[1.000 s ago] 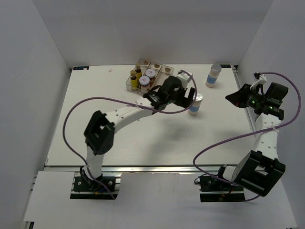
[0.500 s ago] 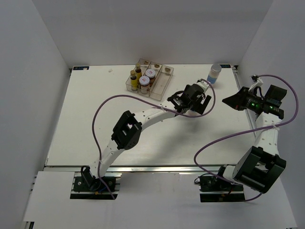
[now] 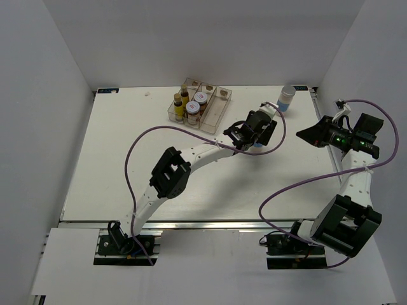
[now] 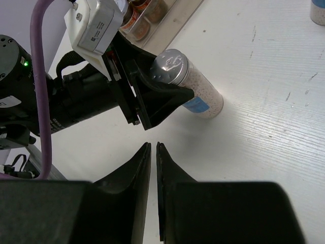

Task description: Organize the condiment bottles

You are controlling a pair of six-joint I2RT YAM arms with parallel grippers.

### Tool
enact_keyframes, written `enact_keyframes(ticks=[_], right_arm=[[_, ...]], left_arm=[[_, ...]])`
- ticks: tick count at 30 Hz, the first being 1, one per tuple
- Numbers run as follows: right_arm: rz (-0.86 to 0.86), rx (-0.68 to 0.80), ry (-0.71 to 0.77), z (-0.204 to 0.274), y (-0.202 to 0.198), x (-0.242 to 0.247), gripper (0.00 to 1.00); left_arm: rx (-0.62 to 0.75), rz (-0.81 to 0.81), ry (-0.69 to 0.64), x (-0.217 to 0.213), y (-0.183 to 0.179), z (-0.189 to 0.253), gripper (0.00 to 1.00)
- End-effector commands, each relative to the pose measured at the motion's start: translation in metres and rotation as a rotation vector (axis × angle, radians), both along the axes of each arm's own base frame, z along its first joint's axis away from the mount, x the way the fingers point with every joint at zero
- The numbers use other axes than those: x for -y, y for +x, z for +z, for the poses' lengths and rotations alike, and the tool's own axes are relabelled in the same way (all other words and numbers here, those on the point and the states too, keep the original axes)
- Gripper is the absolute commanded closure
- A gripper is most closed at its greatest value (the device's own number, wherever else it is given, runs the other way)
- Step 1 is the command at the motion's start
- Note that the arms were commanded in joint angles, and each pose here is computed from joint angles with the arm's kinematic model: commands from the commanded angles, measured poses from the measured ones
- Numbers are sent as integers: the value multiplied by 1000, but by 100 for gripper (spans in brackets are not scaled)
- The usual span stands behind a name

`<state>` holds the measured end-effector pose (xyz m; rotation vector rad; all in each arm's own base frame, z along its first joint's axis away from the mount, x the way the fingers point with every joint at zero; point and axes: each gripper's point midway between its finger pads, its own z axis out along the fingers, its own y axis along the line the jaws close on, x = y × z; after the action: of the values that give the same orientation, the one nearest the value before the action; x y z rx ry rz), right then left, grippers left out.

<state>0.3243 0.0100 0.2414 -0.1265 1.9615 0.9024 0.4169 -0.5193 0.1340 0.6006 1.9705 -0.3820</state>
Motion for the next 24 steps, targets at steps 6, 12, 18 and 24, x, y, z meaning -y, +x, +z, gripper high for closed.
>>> enact_keyframes(ticks=[6, 12, 18, 24], right_arm=[[26, 27, -4, 3, -6, -3, 85], [54, 34, 0, 2, -8, -6, 89], [62, 42, -4, 2, -9, -8, 95], [66, 36, -5, -1, -8, -10, 96]], left_arm=[[118, 43, -83, -6, 10, 59, 66], [245, 206, -89, -55, 35, 111, 87], [271, 295, -133, -103, 67, 143, 90], [291, 324, -170, -129, 91, 166, 91]])
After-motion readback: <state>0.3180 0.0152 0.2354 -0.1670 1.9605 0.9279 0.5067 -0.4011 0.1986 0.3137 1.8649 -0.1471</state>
